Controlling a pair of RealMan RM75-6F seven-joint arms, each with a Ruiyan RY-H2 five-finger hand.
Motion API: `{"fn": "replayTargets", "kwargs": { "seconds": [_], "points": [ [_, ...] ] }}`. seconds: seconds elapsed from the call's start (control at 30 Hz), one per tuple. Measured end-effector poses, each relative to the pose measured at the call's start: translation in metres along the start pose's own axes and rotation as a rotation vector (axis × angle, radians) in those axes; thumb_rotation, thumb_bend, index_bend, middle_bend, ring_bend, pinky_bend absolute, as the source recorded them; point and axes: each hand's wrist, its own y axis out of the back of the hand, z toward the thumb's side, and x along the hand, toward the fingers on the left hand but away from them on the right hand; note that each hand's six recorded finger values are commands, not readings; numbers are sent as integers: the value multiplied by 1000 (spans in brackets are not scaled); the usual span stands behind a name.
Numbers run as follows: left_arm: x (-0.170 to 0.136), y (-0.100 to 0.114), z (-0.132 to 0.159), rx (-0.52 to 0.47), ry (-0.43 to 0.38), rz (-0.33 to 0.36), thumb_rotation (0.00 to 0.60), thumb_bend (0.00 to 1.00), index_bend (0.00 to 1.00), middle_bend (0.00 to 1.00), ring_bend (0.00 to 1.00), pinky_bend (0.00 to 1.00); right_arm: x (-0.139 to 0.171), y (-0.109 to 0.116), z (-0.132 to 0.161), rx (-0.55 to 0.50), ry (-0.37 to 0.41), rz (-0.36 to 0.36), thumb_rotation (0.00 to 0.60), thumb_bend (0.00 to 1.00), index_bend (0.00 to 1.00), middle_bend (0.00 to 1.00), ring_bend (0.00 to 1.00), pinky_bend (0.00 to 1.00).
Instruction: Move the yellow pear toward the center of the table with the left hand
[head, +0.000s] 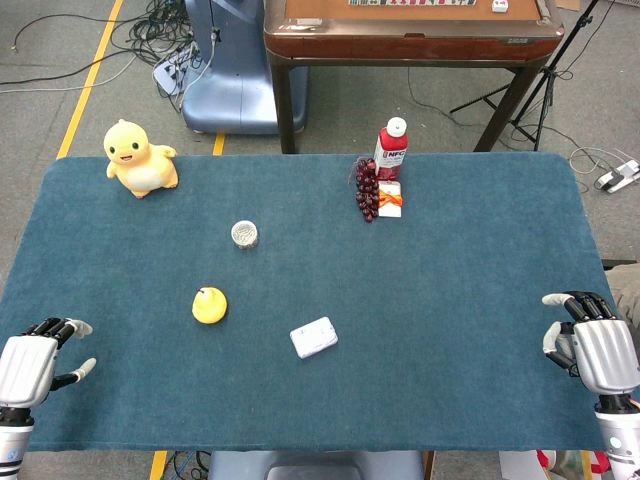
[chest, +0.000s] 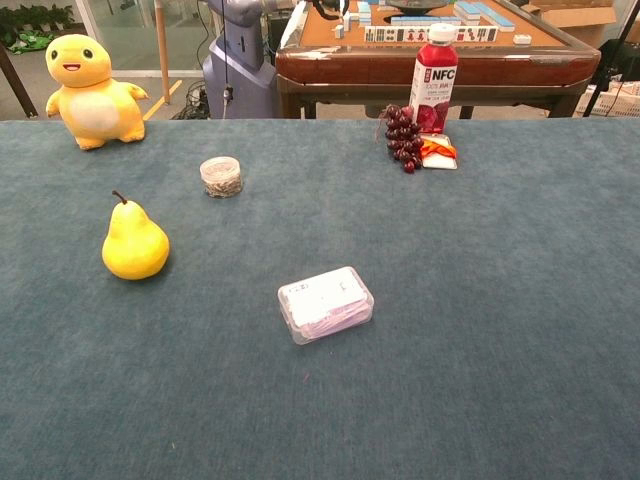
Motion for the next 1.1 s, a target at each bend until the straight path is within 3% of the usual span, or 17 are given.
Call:
{"fn": "replayTargets", "kwargs": {
  "seconds": [0.37,0.63,0.77,0.93,1.1],
  "points": [
    [-2,-3,-2,12,6,-12,600,0,399,489,402,529,-1,1,7,-19,29,6,600,235,573,374,250,260],
    [3,-8,4,8,-25,1,600,0,170,474,420,551,11,18,8,-22,42,-38,600,235,568,374,250,260],
    [6,-14,13,8,-59,18,600,0,22,266,270,509,17,28,9,-33,47,-68,600,235,568,374,250,260],
    [12,-19,22,2,-94,20,600,0,0,48,89,363,20,30,11,-38,54,-70,600,235,568,374,250,260],
    [22,-26,30,7,-123,3,600,0,0,0,1,263,20,30,12,-40,58,-70,600,235,568,374,250,260]
  ]
}}
